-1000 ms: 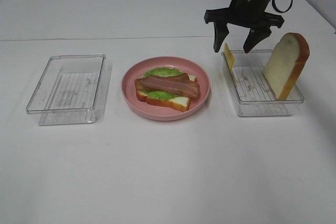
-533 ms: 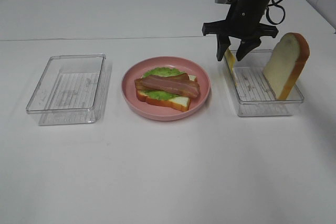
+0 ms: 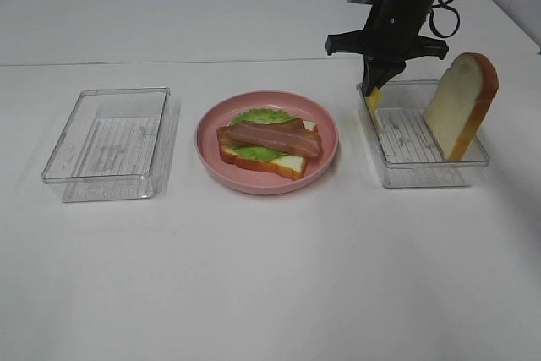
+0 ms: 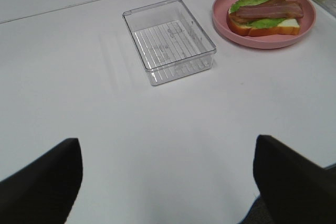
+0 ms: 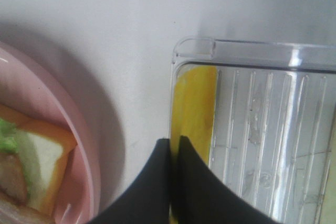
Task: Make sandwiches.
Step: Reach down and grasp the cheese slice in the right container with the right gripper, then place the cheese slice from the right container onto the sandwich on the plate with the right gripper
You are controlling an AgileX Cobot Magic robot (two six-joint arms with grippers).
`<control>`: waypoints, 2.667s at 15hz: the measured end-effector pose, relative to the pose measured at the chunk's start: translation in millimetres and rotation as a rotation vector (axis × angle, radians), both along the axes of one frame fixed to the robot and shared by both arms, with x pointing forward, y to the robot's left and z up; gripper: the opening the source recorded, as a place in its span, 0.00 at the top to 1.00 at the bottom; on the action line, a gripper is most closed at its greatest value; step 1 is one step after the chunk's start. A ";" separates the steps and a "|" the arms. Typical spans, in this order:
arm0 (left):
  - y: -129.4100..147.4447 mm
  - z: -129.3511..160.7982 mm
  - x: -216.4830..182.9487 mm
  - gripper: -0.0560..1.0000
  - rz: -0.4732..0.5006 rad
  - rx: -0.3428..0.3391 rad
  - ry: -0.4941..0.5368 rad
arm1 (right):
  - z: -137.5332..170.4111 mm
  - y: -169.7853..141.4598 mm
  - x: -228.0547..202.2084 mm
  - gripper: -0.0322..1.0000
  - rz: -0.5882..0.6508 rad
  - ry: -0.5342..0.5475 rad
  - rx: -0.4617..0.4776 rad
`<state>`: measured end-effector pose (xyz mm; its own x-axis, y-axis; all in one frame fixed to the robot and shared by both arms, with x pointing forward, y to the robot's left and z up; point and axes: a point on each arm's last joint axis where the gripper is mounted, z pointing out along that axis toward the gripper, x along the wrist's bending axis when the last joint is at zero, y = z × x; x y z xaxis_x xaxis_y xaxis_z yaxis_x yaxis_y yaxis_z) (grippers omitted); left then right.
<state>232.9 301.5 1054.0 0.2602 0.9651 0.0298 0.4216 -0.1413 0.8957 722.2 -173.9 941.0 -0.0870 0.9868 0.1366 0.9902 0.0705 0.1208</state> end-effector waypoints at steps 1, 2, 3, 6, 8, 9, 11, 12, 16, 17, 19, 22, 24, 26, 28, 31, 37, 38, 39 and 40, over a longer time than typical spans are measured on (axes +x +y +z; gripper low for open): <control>0.0 0.0 0.0 0.16 0.000 0.000 0.000 | 2.5 -0.1 -0.2 0.97 0.000 -0.005 0.001; 0.0 0.0 0.0 0.16 0.000 0.000 0.000 | 8.0 -0.2 -0.8 0.97 0.000 -0.015 0.003; 0.0 0.0 0.0 0.16 0.000 0.000 0.000 | 23.4 -0.1 -2.8 0.97 0.001 -0.044 0.010; 0.0 0.0 0.0 0.16 0.000 0.000 0.000 | 56.9 -0.5 -9.3 0.97 0.003 -0.099 0.036; 0.0 0.0 0.0 0.16 0.000 0.000 0.000 | 76.1 5.5 -16.0 0.97 0.022 -0.108 0.121; 0.0 0.0 0.0 0.16 0.000 0.000 0.000 | 80.4 9.1 -18.8 0.97 0.038 -0.097 0.165; 0.0 0.0 0.0 0.16 0.000 0.000 0.000 | 86.2 25.7 -25.1 0.97 0.089 -0.063 0.306; 0.0 0.0 0.0 0.16 0.000 0.000 0.000 | 86.8 34.3 -28.5 0.97 0.112 -0.054 0.321; 0.0 0.0 0.0 0.16 0.000 0.000 0.000 | 80.4 88.2 -48.5 0.97 0.230 -0.023 0.341; 0.0 0.0 0.0 0.16 0.000 0.000 0.000 | 75.3 104.4 -54.2 0.97 0.257 -0.012 0.351; 0.0 0.0 0.0 0.16 0.000 0.000 0.000 | 64.5 128.8 -62.1 0.97 0.293 -0.003 0.362; 0.0 0.0 0.0 0.16 0.000 0.000 0.000 | 43.8 147.2 -61.5 0.97 0.288 0.001 0.395; 0.0 0.0 0.0 0.16 0.000 0.000 0.000 | 27.8 147.6 -57.4 0.97 0.268 0.013 0.373; 0.0 0.0 0.0 0.16 0.000 0.000 0.000 | 18.5 143.2 -54.1 0.97 0.249 0.009 0.305; 0.0 0.0 0.0 0.16 0.000 0.000 0.000 | 13.7 134.8 -50.4 0.97 0.212 -0.010 0.201; 0.0 0.0 0.0 0.16 0.000 0.000 0.000 | 11.4 127.9 -48.3 0.97 0.187 -0.020 0.121; 0.0 0.0 0.0 0.16 0.000 0.000 0.000 | 10.8 125.8 -48.3 0.41 0.192 -0.018 0.097; 0.0 0.0 0.0 0.16 0.000 0.000 0.000 | 10.7 125.5 -48.2 0.33 0.193 -0.019 0.093; 0.0 0.0 0.0 0.16 0.000 0.000 0.000 | 10.6 124.9 -48.2 0.30 0.194 -0.019 0.086; 0.0 0.0 0.0 0.16 0.000 0.000 0.000 | 10.2 123.8 -48.5 0.29 0.198 -0.015 0.074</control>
<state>232.9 301.5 1054.0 0.2602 0.9651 0.0298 0.4216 -0.1413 0.8957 673.7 -50.1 951.2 -0.2807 0.9376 0.2050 0.9559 0.2539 0.1477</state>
